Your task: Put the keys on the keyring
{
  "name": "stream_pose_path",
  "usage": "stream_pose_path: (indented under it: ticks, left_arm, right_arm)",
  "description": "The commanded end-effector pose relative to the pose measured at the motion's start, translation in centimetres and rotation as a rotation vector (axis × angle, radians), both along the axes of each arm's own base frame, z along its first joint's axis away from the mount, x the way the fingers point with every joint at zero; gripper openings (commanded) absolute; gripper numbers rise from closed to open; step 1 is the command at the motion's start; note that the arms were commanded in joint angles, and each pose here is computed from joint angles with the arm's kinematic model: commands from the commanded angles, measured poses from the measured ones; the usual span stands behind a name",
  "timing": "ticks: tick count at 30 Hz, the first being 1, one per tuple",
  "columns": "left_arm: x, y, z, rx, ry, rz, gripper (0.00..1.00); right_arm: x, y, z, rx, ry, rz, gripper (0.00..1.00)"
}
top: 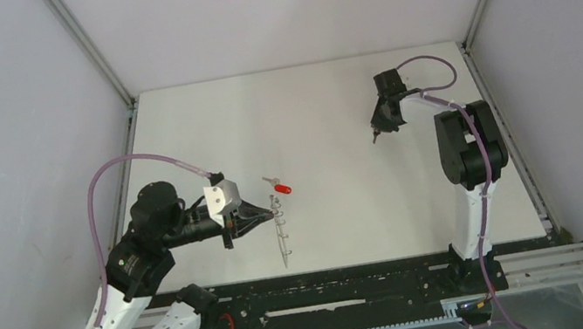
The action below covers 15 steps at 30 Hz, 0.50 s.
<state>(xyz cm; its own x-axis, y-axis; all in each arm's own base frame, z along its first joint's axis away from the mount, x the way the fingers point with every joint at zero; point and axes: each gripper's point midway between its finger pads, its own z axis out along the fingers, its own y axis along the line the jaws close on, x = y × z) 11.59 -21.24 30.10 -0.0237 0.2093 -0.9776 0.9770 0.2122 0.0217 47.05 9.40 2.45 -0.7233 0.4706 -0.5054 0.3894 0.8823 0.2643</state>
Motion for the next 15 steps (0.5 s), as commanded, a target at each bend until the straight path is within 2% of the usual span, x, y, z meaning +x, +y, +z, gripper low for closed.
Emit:
stream_pose_path:
  ticks: [1,5,9,11,15]
  left_arm:
    - [0.0,0.2,3.2,-0.050,-0.101,0.004,0.00]
    - [0.0,0.2,3.1,-0.050,-0.094,0.002,0.00]
    - [0.0,0.2,2.9,-0.049,-0.077,0.006,0.00]
    - [0.0,0.2,2.8,-0.051,-0.066,0.012,0.00]
    - [-0.1,0.2,2.6,-0.059,-0.042,0.017,0.00]
  right_arm:
    - [1.0,0.2,1.0,-0.014,-0.039,-0.014,0.15]
    - [1.0,0.6,2.0,-0.033,-0.073,0.022,0.00]
    - [0.2,2.5,4.3,-0.050,-0.133,0.130,0.00]
    - [-1.0,4.7,5.4,-0.040,-0.173,0.247,0.00]
    - [-6.3,10.2,6.0,0.025,-0.166,0.549,0.00]
